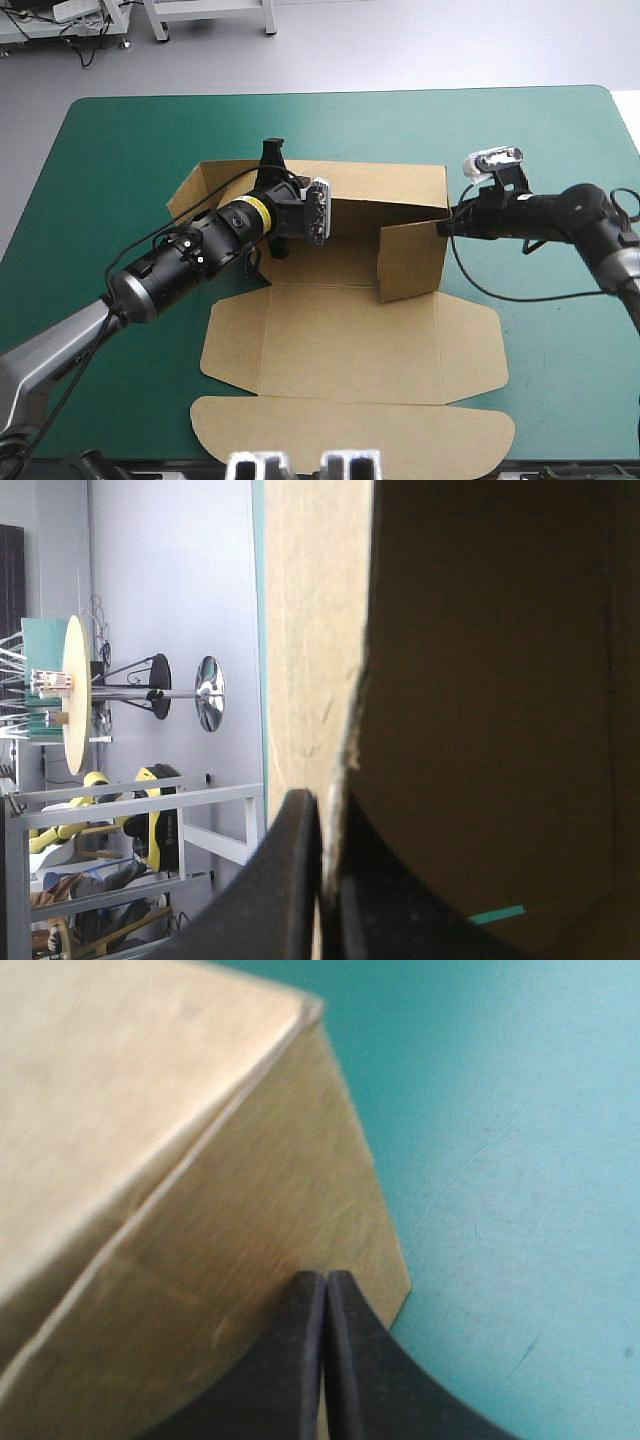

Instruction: Fold the box

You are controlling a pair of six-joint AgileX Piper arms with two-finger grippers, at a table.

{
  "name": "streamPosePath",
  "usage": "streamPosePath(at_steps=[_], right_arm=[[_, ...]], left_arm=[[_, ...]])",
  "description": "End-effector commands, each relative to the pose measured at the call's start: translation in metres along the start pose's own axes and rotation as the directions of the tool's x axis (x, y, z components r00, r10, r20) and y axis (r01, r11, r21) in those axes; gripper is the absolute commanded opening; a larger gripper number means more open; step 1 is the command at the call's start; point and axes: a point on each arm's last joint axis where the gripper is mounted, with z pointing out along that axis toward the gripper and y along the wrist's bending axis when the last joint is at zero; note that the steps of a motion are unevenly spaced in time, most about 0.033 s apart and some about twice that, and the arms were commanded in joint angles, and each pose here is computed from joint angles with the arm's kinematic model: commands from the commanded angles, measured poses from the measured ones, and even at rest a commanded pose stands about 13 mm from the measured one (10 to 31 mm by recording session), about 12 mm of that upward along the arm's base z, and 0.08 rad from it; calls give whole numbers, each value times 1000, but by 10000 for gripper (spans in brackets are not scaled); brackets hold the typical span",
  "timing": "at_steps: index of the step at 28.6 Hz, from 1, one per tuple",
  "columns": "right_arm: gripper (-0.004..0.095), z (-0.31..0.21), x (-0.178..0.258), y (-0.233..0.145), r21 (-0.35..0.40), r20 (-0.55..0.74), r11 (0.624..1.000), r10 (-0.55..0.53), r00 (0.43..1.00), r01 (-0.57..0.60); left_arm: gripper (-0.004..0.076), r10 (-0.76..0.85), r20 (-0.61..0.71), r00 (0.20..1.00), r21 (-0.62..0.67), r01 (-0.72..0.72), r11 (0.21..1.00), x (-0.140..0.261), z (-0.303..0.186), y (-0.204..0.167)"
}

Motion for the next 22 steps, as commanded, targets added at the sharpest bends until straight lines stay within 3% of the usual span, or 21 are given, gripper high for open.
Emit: streamPosePath(at_steps=[1,12,14,16,22], right_arm=[[-20,-22,6,13,30,103,998,-61,993,59],[-16,-37,55,30,85,202,979,-198,959,185],[24,-40,57,33,83,224,975,-219,950,205],[170,-42,58,37,61,222,974,-228,948,220],[876,-35,61,38,2,193,973,-227,955,231]], left_arm=[[-10,-80,41,996,-53,82,995,-5,-12,13],[-10,-135,6,991,-21,135,991,-2,-12,10],[-10,-135,8,991,-22,135,991,-2,-12,10],[-10,-133,10,991,-25,133,991,-2,-12,10],[-10,-128,15,992,-30,129,991,-3,-12,11]])
